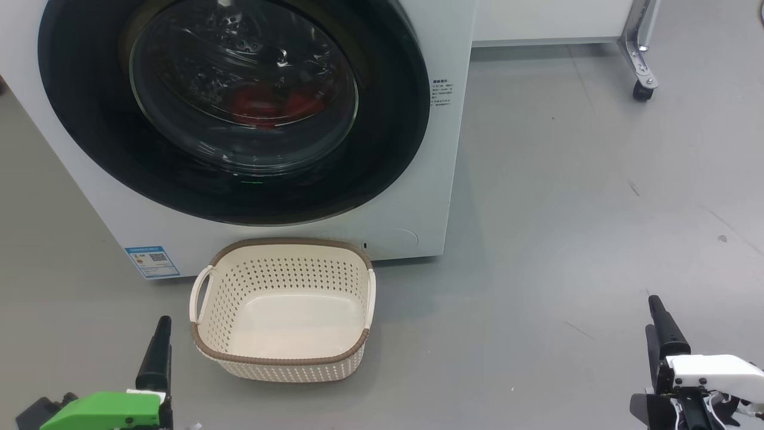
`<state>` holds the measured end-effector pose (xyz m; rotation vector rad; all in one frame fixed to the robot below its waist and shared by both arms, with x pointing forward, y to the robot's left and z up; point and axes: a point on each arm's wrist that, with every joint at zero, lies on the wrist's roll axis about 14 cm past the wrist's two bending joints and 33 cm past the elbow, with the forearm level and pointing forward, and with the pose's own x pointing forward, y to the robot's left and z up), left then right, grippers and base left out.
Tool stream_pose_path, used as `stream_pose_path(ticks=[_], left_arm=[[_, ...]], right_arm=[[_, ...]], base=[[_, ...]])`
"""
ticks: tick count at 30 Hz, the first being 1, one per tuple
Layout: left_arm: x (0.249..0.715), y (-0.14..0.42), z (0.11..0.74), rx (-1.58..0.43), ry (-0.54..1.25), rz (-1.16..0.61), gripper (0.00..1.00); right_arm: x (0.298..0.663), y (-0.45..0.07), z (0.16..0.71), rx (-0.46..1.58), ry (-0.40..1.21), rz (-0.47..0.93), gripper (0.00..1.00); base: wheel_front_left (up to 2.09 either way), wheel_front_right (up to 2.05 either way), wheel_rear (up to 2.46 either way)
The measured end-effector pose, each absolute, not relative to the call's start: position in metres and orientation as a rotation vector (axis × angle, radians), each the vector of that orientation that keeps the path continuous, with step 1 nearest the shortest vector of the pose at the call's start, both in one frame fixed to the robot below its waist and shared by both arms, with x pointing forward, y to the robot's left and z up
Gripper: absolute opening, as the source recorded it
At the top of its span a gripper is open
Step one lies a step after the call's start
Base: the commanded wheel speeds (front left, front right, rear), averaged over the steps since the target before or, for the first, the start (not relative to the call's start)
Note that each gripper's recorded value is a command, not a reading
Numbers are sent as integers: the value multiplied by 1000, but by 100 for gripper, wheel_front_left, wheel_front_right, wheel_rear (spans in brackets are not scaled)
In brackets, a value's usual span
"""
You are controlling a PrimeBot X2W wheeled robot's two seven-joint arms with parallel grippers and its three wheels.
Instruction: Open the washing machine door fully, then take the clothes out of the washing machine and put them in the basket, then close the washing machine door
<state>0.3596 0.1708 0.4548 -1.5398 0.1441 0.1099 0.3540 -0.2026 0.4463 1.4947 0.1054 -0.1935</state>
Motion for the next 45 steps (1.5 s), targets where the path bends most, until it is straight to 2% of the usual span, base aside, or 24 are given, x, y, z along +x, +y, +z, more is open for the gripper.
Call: stream_pose_path(ticks=[25,45], left_arm=[[366,165,465,-972,172,18,100],[365,142,471,-637,151,-61,100]], right_arm=[[363,-199,456,858,165,-74,100],[363,-171,459,518,164,22,100]], base=[[0,0,0],[0,0,0]])
